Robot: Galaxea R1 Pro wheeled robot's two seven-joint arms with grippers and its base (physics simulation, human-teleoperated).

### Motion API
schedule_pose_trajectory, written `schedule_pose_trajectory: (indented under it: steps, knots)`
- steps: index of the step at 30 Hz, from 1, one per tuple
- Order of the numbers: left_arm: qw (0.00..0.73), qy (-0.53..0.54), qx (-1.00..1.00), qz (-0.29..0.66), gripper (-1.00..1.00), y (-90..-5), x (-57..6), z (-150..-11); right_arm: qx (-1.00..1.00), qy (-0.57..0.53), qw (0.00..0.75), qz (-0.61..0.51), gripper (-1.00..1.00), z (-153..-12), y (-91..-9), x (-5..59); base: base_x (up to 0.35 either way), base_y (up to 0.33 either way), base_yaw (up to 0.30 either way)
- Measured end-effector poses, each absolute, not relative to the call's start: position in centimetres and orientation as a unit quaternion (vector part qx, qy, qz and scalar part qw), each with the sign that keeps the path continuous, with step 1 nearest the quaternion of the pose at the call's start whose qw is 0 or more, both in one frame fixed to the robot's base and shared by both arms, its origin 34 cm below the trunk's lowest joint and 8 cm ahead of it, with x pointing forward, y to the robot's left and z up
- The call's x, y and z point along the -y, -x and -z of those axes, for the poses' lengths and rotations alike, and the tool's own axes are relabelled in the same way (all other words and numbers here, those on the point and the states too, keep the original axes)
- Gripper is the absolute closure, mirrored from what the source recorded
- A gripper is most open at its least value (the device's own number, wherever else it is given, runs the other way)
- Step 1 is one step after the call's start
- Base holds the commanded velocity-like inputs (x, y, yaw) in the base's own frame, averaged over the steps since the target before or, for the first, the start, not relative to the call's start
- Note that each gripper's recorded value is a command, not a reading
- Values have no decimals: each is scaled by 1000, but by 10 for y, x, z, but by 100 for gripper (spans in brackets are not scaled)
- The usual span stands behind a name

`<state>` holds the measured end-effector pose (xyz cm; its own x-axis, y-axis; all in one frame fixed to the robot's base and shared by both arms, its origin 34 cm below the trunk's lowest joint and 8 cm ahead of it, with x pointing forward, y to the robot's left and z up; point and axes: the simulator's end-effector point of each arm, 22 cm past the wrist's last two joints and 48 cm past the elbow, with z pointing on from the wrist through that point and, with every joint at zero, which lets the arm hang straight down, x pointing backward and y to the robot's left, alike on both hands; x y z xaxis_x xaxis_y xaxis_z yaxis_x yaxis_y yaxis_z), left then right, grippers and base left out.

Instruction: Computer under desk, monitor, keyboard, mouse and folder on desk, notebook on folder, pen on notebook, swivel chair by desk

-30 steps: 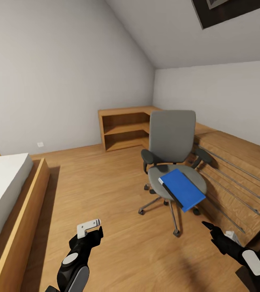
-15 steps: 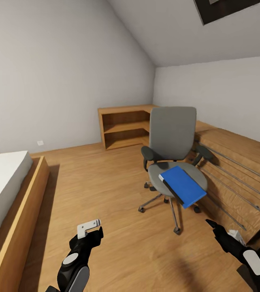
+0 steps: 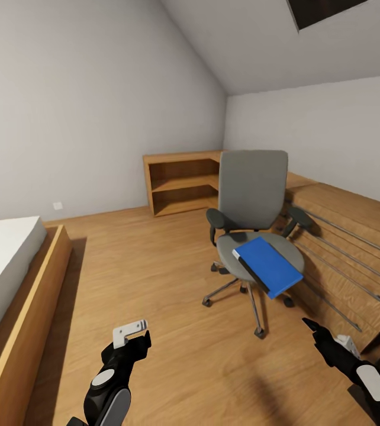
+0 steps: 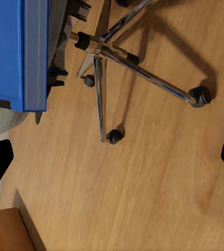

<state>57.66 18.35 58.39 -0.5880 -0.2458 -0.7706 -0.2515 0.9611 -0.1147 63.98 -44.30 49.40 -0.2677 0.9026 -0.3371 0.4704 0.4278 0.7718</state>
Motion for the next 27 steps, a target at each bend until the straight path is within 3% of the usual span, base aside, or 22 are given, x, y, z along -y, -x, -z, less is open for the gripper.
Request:
schedule_pose_trajectory:
  steps: [27]
  knots:
    - [433, 128, -893, 3, -100, -562, -172, -528, -717, -417, 427, -360, -100, -475, -643, 419, 0, 0, 0]
